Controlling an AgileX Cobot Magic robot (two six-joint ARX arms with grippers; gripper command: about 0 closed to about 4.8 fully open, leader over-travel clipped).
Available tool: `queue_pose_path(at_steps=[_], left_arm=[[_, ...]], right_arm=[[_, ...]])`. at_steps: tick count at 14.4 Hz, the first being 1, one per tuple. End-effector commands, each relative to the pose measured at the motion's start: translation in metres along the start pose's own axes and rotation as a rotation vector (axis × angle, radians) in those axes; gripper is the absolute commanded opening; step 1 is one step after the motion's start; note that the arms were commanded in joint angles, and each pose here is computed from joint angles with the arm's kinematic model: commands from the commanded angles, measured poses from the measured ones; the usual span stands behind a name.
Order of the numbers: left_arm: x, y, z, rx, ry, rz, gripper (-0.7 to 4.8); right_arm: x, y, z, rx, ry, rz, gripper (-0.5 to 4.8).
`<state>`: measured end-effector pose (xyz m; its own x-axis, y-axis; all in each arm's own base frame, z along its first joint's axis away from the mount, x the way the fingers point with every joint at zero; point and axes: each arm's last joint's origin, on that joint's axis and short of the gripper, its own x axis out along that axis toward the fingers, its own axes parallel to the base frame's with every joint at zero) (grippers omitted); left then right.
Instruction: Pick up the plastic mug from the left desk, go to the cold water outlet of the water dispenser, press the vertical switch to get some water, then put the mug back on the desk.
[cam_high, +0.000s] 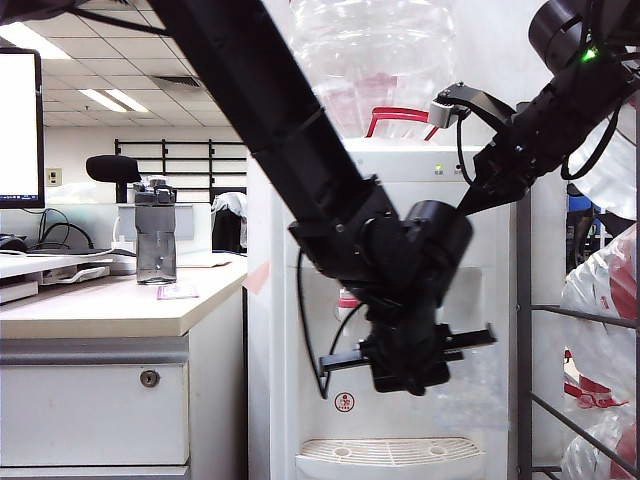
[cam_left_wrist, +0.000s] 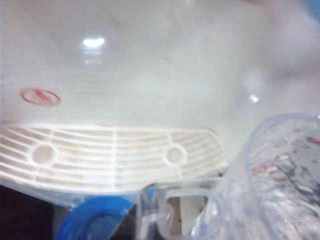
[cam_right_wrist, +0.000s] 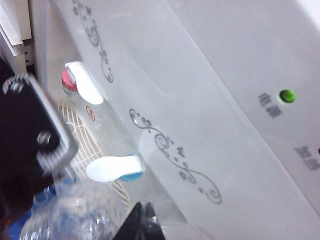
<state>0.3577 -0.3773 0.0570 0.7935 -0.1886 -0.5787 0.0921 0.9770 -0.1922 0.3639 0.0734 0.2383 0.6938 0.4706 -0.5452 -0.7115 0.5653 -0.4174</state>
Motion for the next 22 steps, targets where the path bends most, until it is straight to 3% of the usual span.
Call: queue_pose_path(at_steps=[1,6,10,15,16,22], left_arm=[[-0.010,-0.008,0.009,-0.001,-0.028,-0.009,-0.06],[-0.016,-0.012,0.004,0.016,-0.002,-0.005,-0.06],[-0.030,-0.025,0.007,0.027,-0.018,-0.036,-0.06],[-0.054,-0.029,0.014,0.025,-0.052,-0.056,-0.06],[-0.082,-0.025,0.029,-0.001,-0.115,-0.102,-0.06],[-0.155,-0.015,0.091,0.027,-0.315,-0.152,-0.06]], right_arm=[[-0.007,-0.005,0.002,0.015,-0.010,-0.025,-0.04],[-0.017,-0.014,-0.001,0.064,-0.015,-0.060,-0.04],[-0.025,-0.021,-0.002,0.119,-0.031,-0.087,-0.04],[-0.043,-0.028,0.006,0.184,-0.091,-0.136,-0.04],[-0.061,-0.029,0.018,0.182,-0.135,-0.161,-0.04],[-0.111,-0.027,0.047,0.188,-0.252,-0.242,-0.04]])
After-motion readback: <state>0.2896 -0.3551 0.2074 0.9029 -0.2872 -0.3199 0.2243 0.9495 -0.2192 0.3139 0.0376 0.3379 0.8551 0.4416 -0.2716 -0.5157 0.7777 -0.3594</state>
